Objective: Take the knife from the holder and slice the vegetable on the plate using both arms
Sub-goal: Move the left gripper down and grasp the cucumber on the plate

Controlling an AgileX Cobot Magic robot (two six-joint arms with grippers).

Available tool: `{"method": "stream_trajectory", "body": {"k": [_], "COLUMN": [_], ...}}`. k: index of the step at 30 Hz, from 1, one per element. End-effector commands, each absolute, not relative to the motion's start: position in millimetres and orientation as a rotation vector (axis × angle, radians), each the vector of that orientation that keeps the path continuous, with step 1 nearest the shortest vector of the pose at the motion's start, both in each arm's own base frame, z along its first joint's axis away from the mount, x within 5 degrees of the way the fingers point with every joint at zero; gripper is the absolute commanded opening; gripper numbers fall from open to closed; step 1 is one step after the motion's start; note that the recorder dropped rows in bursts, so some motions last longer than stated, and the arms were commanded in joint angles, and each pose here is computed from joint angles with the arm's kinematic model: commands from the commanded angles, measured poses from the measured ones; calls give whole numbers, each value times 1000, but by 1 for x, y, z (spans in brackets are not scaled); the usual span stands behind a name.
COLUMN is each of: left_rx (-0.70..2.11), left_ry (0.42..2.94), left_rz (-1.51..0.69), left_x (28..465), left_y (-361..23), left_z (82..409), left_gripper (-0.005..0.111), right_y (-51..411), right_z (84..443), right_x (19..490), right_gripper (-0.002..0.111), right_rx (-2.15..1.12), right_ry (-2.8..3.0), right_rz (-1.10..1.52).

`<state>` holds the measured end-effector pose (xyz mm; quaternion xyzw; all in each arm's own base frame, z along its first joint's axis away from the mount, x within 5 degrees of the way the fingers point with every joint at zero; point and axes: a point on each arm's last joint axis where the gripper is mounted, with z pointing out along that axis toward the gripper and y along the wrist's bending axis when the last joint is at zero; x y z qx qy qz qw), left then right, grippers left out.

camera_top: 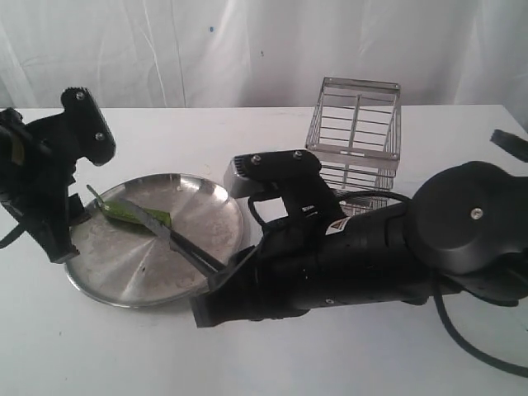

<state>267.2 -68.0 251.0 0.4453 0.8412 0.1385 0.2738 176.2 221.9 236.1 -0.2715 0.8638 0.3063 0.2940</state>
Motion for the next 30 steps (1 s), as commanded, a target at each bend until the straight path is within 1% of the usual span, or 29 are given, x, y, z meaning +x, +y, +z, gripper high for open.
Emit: {"method": "stream_trajectory", "body": {"k": [1,5,8,12,16,20,23,27,30], "left_rx": [1187,1216,1259,1254,1287,1300,1345,1378,1397], "left_ry": [2333,2344,2314,2298,2210,2154,2162,2194,2177], "left_rz": [281,261,269,269,298,315,317,305,308], "left_x": [292,309,319,331,338,341,343,345,348], "left_y": [-66,-67,-70,-73,-75,-77,-77,-77,-79], "left_z": [227,206,195,190,191,192,183,167,160], "left_gripper": [55,55,55,55,62,64,64,64,64], "right_y": [215,214,214,214,214,214,212,200,195], "right_z": [250,253,253,253,253,254,256,262,262], "right_x": [184,186,186,186,187,187,189,202,206], "right_gripper": [0,0,0,0,0,0,0,0,0], "right_rx": [-586,-558,-558,-562,-565,-563,-536,-383,-378], "right_ry": [2214,2184,2184,2183,2176,2171,2161,2139,2173], "right_rz": [788,770,770,768,761,756,753,741,756]}}
